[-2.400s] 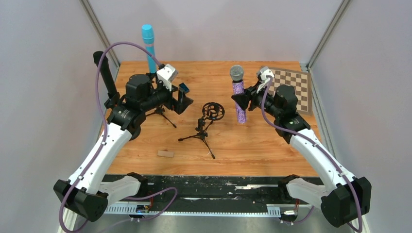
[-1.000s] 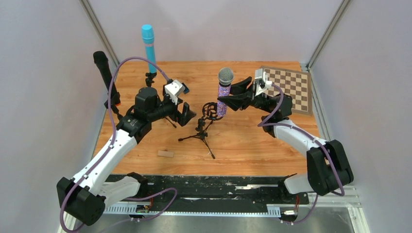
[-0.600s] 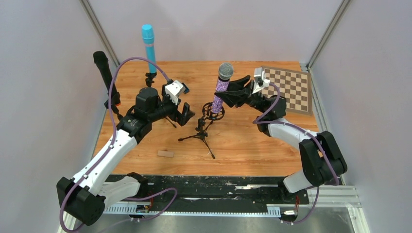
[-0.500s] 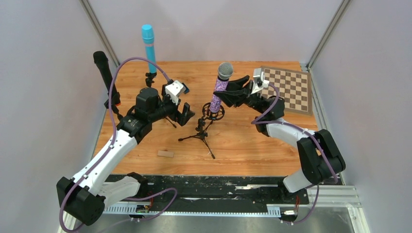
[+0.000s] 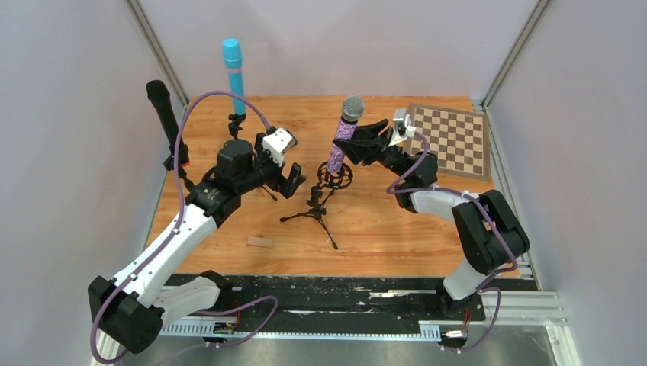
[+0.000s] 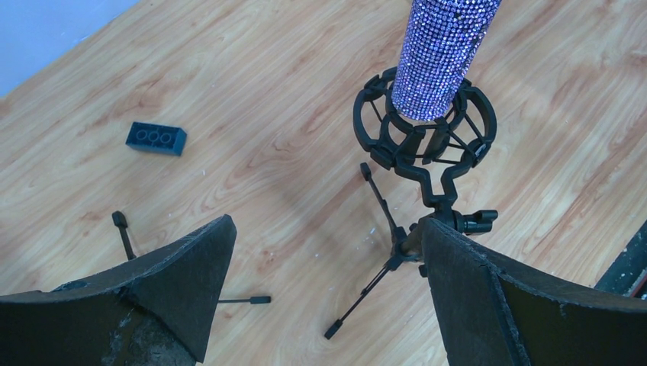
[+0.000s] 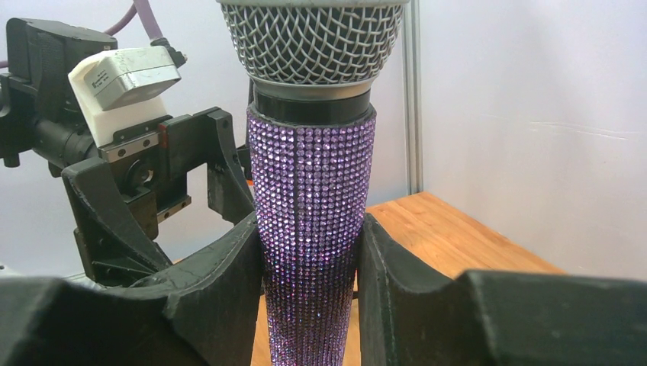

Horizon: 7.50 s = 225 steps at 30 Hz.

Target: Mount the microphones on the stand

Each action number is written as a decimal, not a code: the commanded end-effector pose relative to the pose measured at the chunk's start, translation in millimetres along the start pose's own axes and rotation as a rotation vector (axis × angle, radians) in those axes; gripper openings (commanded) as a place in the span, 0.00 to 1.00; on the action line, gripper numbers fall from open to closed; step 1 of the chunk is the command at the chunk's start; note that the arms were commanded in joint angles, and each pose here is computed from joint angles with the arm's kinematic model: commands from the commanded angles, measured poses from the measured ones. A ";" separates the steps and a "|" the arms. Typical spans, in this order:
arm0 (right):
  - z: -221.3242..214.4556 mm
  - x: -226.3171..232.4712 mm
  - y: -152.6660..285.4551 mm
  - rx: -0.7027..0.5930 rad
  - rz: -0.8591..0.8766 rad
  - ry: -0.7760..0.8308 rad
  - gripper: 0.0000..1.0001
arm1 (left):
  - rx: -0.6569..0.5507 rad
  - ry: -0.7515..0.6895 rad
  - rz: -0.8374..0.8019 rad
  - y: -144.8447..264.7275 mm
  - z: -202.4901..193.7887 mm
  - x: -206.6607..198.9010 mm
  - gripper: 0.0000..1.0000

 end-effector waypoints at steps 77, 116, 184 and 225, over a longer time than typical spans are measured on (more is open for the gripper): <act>-23.0 15.7 42.6 0.085 -0.097 0.143 0.00 | 0.038 -0.055 0.002 -3.6 -6.0 -6.4 1.00; -57.7 11.6 49.7 0.094 -0.114 0.056 0.40 | 0.050 -0.068 0.007 -4.6 -8.2 -6.5 1.00; -66.4 79.5 146.9 0.239 -0.231 -0.013 0.97 | -0.085 -0.139 -0.333 -48.8 -8.7 -67.3 0.70; -99.1 64.2 160.9 0.351 -0.268 -0.043 0.96 | -0.364 -0.145 -0.242 -22.4 82.0 -46.8 0.00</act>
Point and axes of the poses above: each gripper's point midway between its finger pads, its own y axis back along the fingers, its own x axis along the line the jaws close on, z = x × y, the point moved 3 cm from there along y, back along the fingers, and after that the axes turned 13 degrees about -y, right-handed, at the moved point
